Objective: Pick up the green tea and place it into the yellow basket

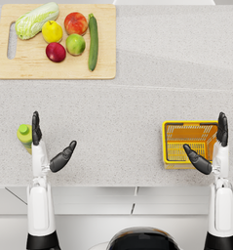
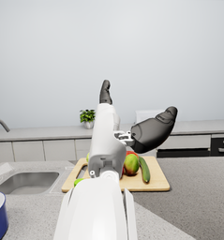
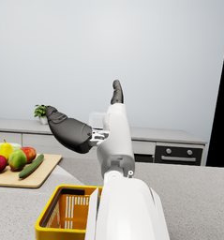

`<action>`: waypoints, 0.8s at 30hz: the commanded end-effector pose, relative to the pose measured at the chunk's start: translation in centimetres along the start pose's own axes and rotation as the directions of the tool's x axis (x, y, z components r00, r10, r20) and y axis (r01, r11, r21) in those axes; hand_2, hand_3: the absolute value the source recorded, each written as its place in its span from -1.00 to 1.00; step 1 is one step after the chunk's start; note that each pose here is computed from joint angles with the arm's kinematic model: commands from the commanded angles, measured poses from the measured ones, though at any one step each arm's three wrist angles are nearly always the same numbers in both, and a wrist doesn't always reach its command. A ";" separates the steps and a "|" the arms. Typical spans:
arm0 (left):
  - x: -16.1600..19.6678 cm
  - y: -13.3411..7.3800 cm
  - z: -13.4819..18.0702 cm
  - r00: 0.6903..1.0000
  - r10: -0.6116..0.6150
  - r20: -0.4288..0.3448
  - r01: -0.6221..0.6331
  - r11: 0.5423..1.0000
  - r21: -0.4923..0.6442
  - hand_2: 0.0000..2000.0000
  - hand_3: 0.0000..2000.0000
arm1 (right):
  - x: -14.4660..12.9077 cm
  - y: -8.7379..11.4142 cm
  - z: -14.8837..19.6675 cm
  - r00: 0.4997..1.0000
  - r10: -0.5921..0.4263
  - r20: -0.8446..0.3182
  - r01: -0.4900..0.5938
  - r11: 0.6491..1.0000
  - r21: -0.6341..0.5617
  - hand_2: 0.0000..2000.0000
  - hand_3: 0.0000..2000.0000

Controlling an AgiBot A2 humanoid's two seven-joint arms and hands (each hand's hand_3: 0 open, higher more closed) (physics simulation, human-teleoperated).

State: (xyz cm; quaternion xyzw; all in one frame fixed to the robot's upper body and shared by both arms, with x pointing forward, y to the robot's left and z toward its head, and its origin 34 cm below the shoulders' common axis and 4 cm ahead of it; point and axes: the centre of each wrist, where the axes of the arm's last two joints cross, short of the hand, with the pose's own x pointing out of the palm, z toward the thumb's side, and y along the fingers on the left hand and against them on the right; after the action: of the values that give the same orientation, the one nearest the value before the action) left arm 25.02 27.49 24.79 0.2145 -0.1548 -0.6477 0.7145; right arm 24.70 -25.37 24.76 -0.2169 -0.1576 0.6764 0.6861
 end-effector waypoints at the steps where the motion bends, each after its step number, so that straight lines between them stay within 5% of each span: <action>1: -4.6 -0.2 -1.1 0.984 0.173 -0.047 -0.175 0.984 -0.038 -1.00 -1.00 | -1.1 0.7 -1.1 0.999 -0.043 -0.020 0.044 0.998 0.050 -1.00 -1.00; 11: -5.8 -3.8 -11.4 0.971 0.226 -0.076 -0.237 0.869 -0.434 -1.00 -1.00 | 1.7 0.0 -0.3 0.999 0.046 -0.007 -0.046 0.999 0.005 -1.00 -1.00; 24: -6.3 -2.5 -19.7 0.949 0.309 -0.062 -0.258 0.647 -0.718 -1.00 -1.00 | 3.6 0.0 -1.3 0.995 0.095 0.034 -0.096 0.995 0.038 -1.00 -1.00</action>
State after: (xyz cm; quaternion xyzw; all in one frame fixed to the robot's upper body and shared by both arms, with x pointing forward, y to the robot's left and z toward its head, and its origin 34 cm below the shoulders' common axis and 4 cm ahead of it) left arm 30.84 35.08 6.83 -0.1114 0.0530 -0.5518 0.8248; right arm 25.21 -22.08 23.27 -0.1988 -0.1439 0.7121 0.6578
